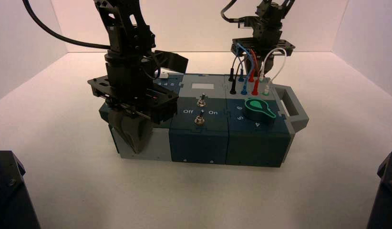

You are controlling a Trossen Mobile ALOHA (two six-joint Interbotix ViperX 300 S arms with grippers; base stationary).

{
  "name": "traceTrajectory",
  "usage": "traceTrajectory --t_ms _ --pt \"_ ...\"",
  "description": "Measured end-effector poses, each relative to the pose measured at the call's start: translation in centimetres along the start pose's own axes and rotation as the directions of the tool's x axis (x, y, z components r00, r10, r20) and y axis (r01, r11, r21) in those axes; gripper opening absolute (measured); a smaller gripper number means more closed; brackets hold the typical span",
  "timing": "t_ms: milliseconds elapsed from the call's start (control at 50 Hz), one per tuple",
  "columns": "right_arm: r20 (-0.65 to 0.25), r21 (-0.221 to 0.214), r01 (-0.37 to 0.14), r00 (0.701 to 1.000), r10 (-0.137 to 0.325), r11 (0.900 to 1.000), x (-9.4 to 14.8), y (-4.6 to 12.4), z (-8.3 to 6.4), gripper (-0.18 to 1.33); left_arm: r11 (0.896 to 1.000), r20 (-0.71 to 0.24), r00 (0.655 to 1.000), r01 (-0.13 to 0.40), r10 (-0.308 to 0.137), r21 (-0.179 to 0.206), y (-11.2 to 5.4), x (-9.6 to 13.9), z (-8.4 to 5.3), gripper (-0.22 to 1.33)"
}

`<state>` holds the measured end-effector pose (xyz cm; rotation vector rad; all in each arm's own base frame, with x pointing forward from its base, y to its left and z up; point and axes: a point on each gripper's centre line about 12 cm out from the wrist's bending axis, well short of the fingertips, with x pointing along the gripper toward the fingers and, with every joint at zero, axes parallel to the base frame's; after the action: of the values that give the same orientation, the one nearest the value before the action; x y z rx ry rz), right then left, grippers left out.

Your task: Rotate the box clockwise.

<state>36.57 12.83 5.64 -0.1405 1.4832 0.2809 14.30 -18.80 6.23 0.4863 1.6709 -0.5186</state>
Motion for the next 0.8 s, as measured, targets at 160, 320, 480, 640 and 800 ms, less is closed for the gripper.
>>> traceTrajectory --t_ms 160,320,480,640,800 --pt "-0.008 0.004 0.001 1.0 0.0 1.0 -0.1 -0.1 -0.6 -0.14 1.0 0.013 1.0 -0.01 0.01 -0.02 1.1 -0.1 0.4 -0.17" --pt "-0.023 0.01 -0.002 1.0 0.002 1.0 -0.2 -0.1 -1.7 -0.14 0.999 0.034 0.999 -0.021 0.023 -0.042 2.3 -0.4 1.2 -0.17" --pt "-0.037 0.022 -0.01 0.999 0.011 0.9997 -0.5 0.0 -3.0 -0.14 0.997 0.066 0.997 -0.038 0.042 -0.066 3.7 -1.0 2.7 -0.17" --pt "-0.036 0.012 -0.018 0.999 0.018 0.9998 -1.0 0.7 -3.7 -0.14 0.997 0.087 0.995 -0.046 0.052 -0.069 4.8 -1.4 4.1 -0.16" --pt "-0.02 -0.01 -0.023 1.0 0.023 0.9997 -1.8 1.7 -4.0 -0.15 0.996 0.1 0.993 -0.047 0.055 -0.075 5.8 -1.6 5.6 -0.16"
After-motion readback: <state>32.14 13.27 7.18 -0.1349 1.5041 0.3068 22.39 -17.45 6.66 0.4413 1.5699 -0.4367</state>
